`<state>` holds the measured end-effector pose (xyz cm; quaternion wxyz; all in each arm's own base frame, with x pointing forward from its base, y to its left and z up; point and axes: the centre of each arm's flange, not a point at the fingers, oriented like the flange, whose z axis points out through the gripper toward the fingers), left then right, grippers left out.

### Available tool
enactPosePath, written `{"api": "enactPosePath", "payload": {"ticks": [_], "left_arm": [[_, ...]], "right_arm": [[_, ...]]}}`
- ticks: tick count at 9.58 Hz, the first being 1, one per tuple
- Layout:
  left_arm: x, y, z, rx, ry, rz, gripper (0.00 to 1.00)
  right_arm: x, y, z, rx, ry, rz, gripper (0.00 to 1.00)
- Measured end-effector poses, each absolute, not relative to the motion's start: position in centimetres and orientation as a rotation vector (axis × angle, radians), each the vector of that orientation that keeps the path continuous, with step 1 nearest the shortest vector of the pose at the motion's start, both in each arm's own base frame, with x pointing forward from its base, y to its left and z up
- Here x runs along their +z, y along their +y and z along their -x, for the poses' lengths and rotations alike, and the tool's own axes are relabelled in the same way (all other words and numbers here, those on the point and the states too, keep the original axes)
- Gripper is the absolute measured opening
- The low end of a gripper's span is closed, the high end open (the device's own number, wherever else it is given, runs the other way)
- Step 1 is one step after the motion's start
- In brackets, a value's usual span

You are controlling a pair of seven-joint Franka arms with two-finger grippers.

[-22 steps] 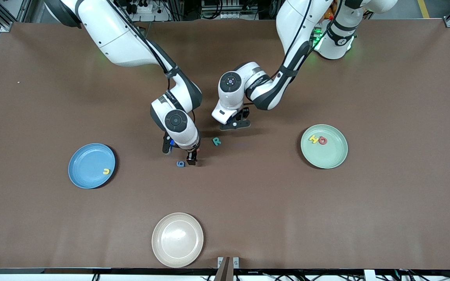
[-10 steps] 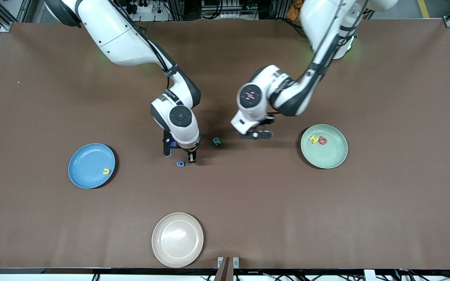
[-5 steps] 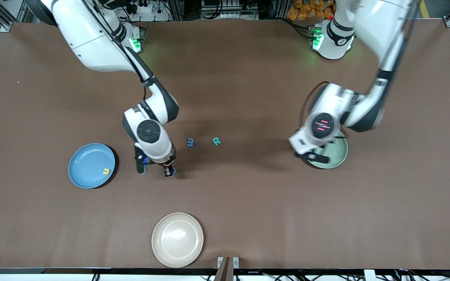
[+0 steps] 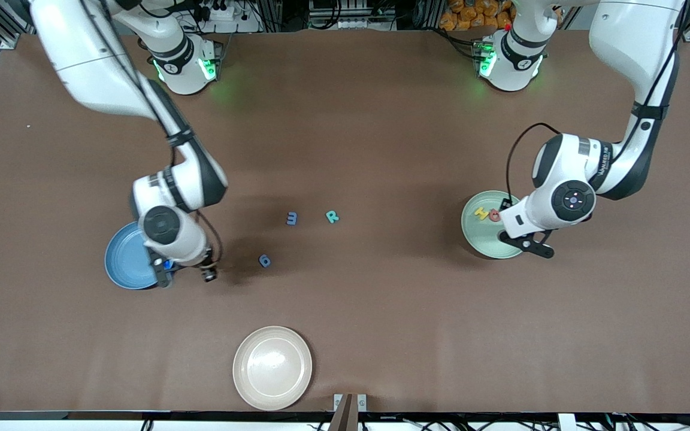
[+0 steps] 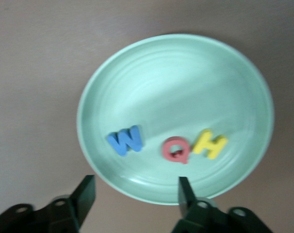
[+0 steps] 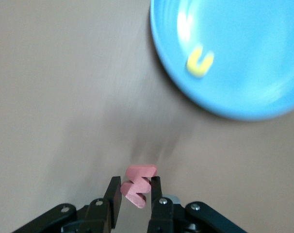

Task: Sort upper and lower case letters into plates
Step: 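Drop the W in the green plate while the right gripper drops the m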

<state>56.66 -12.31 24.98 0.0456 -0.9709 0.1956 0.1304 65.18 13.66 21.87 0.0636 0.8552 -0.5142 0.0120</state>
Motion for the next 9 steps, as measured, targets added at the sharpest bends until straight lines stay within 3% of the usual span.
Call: {"api": "enactPosePath", "payload": {"ticks": [1, 5, 6, 9], "left_arm": [[25.1, -13.8, -56.4, 0.390, 0.568, 2.973, 0.98], [27.1, -26.4, -54.6, 0.318, 0.079, 3.108, 1.00], [27.7, -30.8, -54.3, 0.281, -0.045, 3.120, 1.00], [27.0, -40.3, -54.4, 0.216, -0.166, 3.153, 1.00]], "right_arm": [[22.1, 10.2, -65.6, 0.005, -1.483, -2.605, 0.29], [24.2, 1.6, -66.0, -0.059, -1.344, -2.653, 0.29], [24.1, 2.1, -65.8, -0.066, -1.329, -2.661, 0.40], [24.6, 8.6, -65.7, -0.052, -1.227, -2.739, 0.89]]}}
